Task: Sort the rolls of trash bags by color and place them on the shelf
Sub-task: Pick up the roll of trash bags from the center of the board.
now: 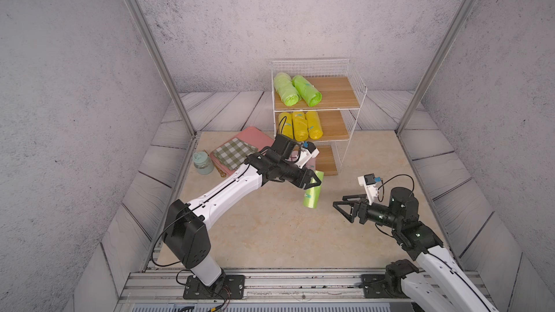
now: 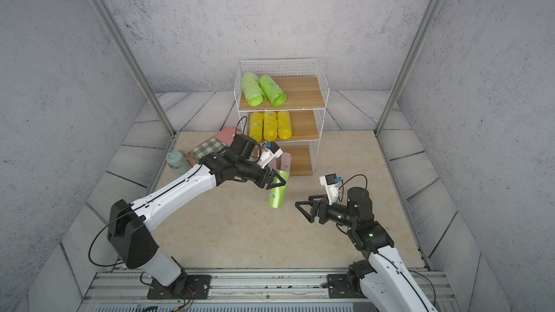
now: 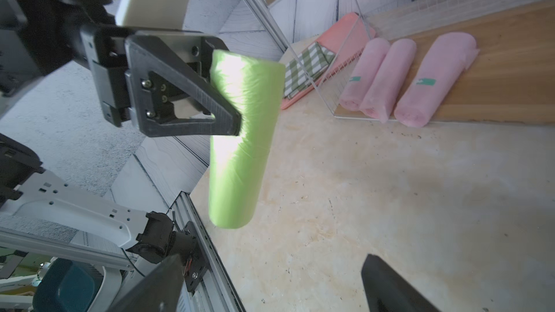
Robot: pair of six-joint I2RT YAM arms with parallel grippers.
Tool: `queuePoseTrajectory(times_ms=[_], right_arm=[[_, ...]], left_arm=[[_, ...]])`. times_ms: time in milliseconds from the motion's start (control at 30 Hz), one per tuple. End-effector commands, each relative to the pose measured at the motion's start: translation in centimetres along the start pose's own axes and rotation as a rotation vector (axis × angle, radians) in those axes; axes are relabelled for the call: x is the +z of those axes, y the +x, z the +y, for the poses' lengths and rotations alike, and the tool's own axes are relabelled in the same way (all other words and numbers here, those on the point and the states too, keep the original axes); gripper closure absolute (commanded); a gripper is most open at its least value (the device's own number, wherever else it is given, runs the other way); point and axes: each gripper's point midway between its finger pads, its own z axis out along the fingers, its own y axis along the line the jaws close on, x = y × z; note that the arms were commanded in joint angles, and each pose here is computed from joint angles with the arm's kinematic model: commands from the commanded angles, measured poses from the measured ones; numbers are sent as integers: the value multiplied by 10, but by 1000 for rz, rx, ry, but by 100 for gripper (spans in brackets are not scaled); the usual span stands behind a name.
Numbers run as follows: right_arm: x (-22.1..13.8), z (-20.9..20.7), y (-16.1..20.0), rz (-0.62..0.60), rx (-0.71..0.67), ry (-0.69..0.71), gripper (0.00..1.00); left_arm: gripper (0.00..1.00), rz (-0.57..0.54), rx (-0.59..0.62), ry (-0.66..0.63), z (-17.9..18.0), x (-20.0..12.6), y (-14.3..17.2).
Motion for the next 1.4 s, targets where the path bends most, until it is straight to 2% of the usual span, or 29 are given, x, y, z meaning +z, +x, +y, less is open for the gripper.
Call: queuePoseTrajectory(times_ms=[0,133,300,533,1033,1367], right_arm=[[-2,25,-26,-72,-85,-107,6],[1,32,-38,-107,-121,-148,7],[8,41,-53,-97,-147,-196,12],[14,53,-69,-124,-187,-251,13],[40,70,-65,-64,-199,-358,14],[49,79,-65,-54,-221,-383,16]], left_arm=[[100,-155,138,78,-28,-26,-30],[100,-222,171,106,-36,-41,-41],[100,-237,189,159,-46,-46,-50],[100,-274,222,187,-53,-50,-62],[100,-324,250,165,-50,-62,-71],[100,-346,247,178,-45,-64,-73]])
